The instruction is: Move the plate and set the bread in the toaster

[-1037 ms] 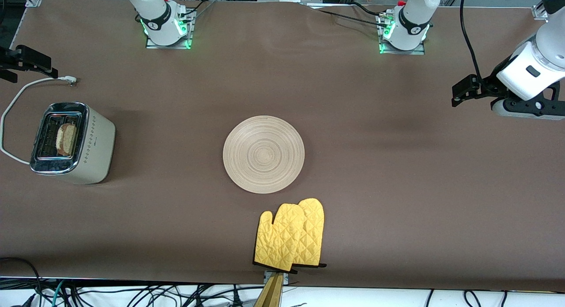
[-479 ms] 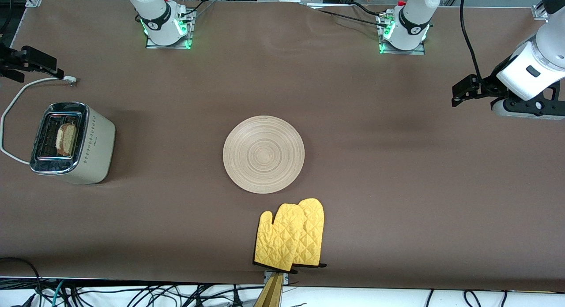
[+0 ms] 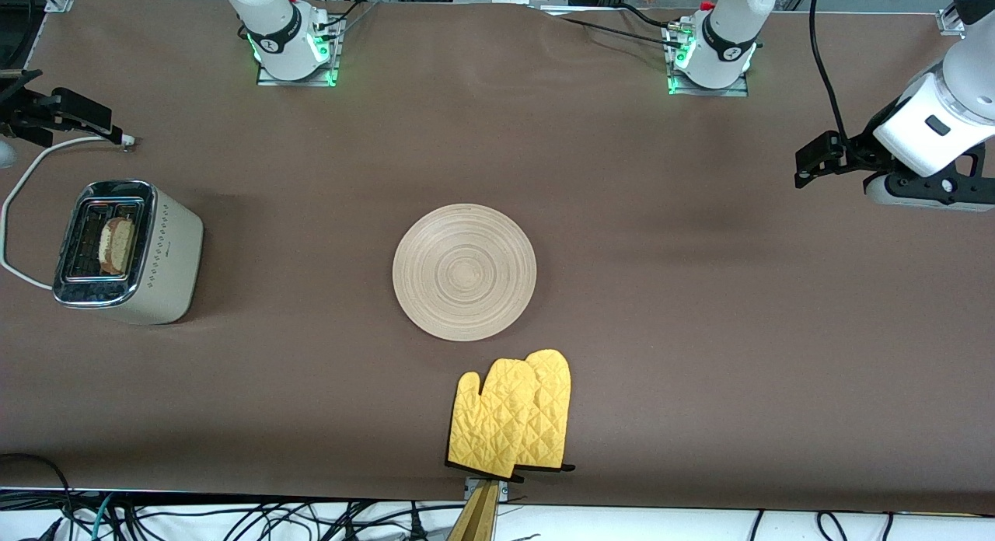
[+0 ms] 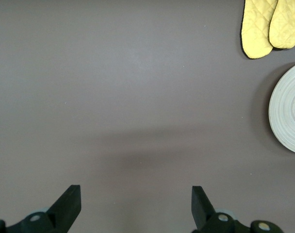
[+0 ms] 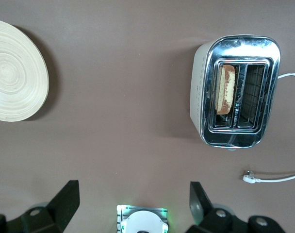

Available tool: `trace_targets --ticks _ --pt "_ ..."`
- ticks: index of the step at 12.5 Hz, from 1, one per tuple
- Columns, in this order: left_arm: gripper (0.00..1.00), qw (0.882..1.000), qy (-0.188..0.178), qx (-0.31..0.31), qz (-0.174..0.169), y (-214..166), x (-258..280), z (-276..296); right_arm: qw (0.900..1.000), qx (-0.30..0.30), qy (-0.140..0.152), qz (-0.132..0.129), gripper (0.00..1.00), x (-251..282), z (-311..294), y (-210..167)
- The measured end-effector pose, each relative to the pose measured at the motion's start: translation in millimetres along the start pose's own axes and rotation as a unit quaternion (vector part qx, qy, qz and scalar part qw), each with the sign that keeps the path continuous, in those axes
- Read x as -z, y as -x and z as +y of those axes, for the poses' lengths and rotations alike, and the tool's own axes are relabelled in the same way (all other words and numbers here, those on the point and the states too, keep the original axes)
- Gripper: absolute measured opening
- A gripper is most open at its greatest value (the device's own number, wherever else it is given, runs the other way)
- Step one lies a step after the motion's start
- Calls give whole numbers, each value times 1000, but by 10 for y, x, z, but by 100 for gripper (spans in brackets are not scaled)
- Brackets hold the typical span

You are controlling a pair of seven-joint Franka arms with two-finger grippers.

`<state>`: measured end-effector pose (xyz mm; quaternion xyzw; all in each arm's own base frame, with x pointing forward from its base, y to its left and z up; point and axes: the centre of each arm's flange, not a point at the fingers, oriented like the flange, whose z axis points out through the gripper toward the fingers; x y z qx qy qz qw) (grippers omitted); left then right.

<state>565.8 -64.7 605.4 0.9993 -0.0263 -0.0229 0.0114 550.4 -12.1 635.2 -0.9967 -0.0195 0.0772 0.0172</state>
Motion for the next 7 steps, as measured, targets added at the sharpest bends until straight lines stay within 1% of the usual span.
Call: trace_targets --ticks 1,3,7 --pt "100 1000 0 0 0 0 0 0 1000 -1 4 3 100 1 11 -8" --pt "100 1000 0 0 0 0 0 1 1000 -3 19 18 100 -42 40 -73" --pt "100 1000 0 0 0 0 0 1 999 -4 20 26 100 -136 10 -137"
